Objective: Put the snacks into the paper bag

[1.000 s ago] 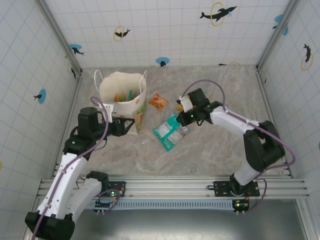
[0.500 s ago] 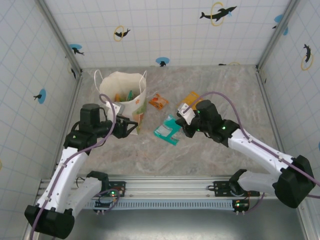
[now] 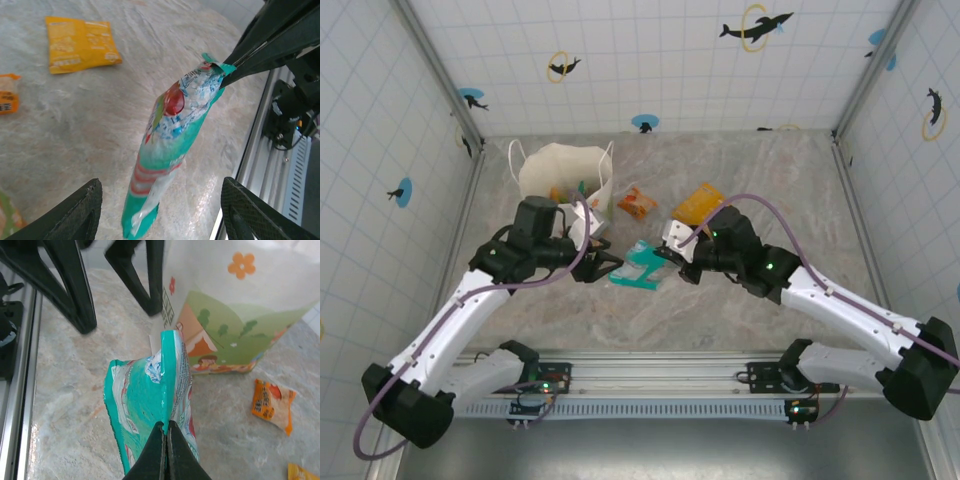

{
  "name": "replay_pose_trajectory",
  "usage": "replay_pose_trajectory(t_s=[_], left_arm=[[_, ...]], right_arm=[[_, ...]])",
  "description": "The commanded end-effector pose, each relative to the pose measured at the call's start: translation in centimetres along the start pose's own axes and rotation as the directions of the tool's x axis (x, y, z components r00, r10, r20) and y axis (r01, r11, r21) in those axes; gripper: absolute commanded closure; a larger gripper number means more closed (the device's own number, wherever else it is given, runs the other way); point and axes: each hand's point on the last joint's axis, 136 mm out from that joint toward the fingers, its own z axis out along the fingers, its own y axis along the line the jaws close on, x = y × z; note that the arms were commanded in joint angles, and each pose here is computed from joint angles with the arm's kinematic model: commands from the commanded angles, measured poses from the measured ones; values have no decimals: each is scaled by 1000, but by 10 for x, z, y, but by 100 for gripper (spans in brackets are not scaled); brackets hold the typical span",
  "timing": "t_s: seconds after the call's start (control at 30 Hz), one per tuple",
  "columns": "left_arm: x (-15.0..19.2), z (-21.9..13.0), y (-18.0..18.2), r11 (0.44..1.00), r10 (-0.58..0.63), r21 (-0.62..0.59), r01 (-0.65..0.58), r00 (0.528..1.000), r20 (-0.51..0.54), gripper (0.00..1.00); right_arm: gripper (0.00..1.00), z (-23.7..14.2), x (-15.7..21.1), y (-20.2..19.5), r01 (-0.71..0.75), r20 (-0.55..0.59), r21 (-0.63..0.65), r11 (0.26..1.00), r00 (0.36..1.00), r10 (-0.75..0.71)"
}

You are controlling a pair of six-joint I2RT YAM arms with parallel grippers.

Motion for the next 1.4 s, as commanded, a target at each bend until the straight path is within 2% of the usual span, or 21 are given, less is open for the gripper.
replay_pose_trajectory(t_s=[0.0,0.3,0.6,0.77,1.07,1.13,1.17,1.3,1.37], left_arm=[[2,5,-7,998,65,21,-64,997,-39,36],[4,18,0,993,117,12,-117,993,-24,37],[3,28,-6,987,143,72,-141,989,-31,43],[5,34,-15,978,176,117,-171,984,-32,53],[4,36,-24,965,210,162,-204,978,-16,87],[2,36,-25,964,212,168,-208,977,-4,90],[0,35,-25,963,213,165,-211,977,2,91],[-20,31,-23,970,203,128,-209,978,57,93],[-36,27,-19,975,194,88,-203,976,100,94]], right_arm=[[100,-12,-45,-4,75,122,20,997,990,-77],[100,-15,-59,1,97,169,-3,995,981,-96],[100,-19,-63,2,96,189,-1,995,977,-94],[100,-18,-60,0,89,181,11,996,979,-90],[100,-20,-60,-5,80,184,41,996,979,-86],[100,-22,-59,-8,78,187,66,995,978,-89],[98,-23,-59,-9,75,191,81,994,977,-89],[67,-33,-54,-19,28,238,172,985,969,-69],[59,-43,-54,-25,-8,282,233,973,958,-59]])
